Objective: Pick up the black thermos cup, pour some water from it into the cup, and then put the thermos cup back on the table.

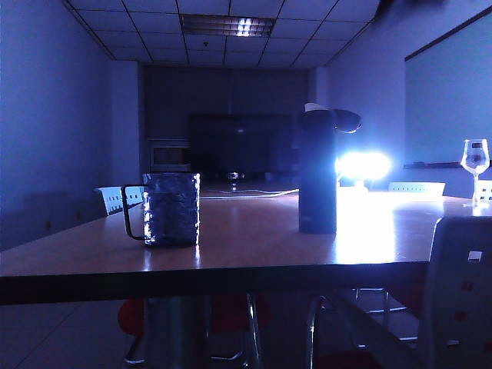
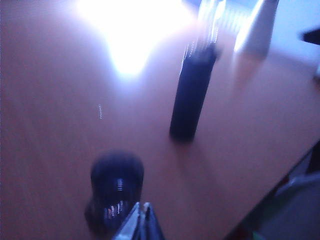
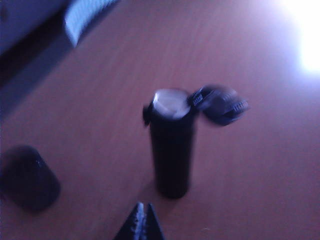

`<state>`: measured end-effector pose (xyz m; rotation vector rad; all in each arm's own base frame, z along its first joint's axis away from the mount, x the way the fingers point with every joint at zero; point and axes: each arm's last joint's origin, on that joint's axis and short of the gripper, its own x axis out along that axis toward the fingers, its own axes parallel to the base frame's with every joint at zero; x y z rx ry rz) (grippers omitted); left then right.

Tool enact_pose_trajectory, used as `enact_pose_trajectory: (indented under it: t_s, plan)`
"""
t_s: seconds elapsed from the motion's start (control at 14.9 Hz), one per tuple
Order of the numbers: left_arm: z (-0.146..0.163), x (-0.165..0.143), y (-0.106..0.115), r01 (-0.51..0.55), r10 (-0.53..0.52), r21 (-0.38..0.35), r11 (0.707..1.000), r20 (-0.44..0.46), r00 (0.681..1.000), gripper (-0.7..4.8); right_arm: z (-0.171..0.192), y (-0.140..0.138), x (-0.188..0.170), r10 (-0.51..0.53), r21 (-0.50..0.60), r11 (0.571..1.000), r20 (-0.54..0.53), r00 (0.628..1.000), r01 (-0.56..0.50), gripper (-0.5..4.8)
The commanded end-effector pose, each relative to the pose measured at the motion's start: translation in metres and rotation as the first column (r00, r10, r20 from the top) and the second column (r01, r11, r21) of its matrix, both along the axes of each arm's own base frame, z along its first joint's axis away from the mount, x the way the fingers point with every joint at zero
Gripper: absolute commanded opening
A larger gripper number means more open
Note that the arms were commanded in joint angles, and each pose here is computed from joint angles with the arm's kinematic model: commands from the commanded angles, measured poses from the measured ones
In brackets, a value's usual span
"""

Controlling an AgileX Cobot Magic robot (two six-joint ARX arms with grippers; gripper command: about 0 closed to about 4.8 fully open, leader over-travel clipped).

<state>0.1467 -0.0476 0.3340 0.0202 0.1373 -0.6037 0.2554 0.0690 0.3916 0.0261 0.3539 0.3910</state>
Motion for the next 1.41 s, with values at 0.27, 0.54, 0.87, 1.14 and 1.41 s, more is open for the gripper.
enact_pose_trajectory:
  t_s: [0.27, 0.54, 0.87, 1.14, 1.41]
  plan:
    - [0.002, -0.071, 0.021, -0.113, 0.113, -0.006, 0.994, 0.034, 0.993, -0.07, -0.043, -0.023, -0.079, -0.156, 0.082, 0.987, 0.287, 0.945, 0.138, -0.06]
    - [-0.035, -0.092, 0.027, -0.136, 0.138, -0.037, 0.99, 0.08, 0.987, -0.07, -0.122, -0.025, -0.085, -0.17, 0.091, 0.984, 0.172, 0.97, 0.156, -0.06]
    - [-0.096, -0.085, 0.03, -0.278, 0.282, -0.071, 0.958, 0.052, 0.958, -0.07, -0.16, -0.026, -0.09, -0.165, 0.02, 0.986, 0.012, 0.986, 0.165, -0.06]
    - [-0.124, -0.071, 0.028, -0.363, 0.365, -0.105, 0.926, -0.002, 0.931, -0.07, -0.161, -0.027, -0.09, -0.165, 0.013, 0.986, -0.001, 0.986, 0.165, -0.06]
    - [-0.134, -0.065, 0.031, -0.448, 0.451, -0.1, 0.888, 0.003, 0.893, -0.07, -0.161, -0.026, -0.09, -0.164, 0.014, 0.986, -0.001, 0.986, 0.164, -0.06]
